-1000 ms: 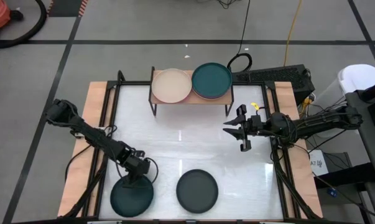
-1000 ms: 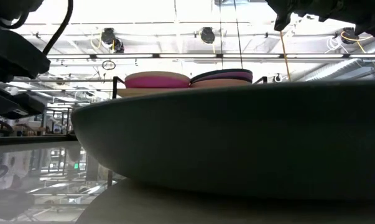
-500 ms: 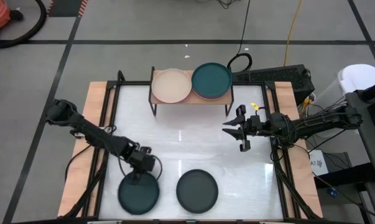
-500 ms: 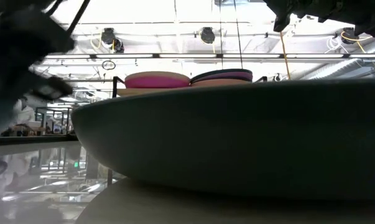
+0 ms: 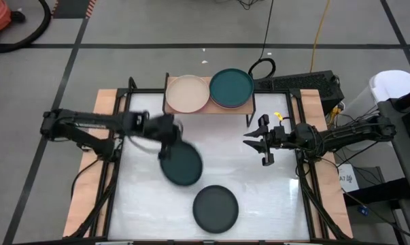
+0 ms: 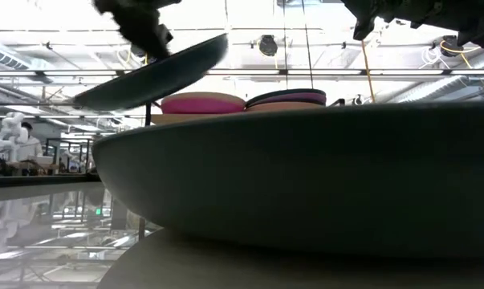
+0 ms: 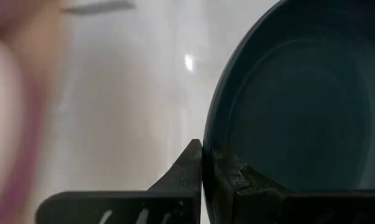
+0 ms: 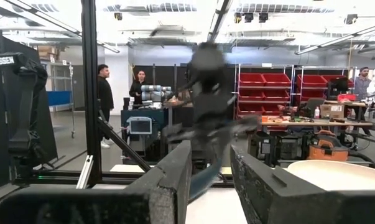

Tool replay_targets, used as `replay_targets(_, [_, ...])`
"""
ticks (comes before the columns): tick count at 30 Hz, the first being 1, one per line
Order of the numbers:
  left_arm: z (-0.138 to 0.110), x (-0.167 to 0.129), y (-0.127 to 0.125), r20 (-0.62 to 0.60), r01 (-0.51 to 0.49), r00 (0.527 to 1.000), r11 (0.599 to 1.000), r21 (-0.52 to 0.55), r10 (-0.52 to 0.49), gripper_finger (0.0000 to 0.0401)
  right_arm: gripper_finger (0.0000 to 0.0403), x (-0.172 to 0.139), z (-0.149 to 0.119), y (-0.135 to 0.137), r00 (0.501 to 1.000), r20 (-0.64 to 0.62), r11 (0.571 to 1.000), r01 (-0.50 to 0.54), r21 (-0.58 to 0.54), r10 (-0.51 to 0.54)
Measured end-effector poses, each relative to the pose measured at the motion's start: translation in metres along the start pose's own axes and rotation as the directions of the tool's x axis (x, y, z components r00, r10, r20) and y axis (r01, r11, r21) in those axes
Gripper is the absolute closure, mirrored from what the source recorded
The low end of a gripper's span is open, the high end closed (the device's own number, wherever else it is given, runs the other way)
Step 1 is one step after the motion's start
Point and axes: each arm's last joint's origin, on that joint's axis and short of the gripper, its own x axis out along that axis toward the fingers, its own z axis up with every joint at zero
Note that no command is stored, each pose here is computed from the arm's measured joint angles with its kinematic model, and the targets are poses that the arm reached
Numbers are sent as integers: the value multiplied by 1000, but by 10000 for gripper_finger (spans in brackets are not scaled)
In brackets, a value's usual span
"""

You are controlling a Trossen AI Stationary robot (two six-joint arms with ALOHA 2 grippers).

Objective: Place and stack plates onto a shelf
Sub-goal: Stack the dark blue plate on top of the white plate on the shelf

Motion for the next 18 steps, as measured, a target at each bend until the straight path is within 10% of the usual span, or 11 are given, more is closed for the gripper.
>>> replay_targets(8, [24, -48, 83, 127, -217, 960, 950, -226, 249, 393, 309, 0, 0, 0, 1000, 1, 1000, -2, -5, 2])
replay_targets(18, [12, -78, 167, 108, -364, 857, 742, -563, 503, 393, 309, 0, 7, 0, 997, 73, 999, 1, -38, 2])
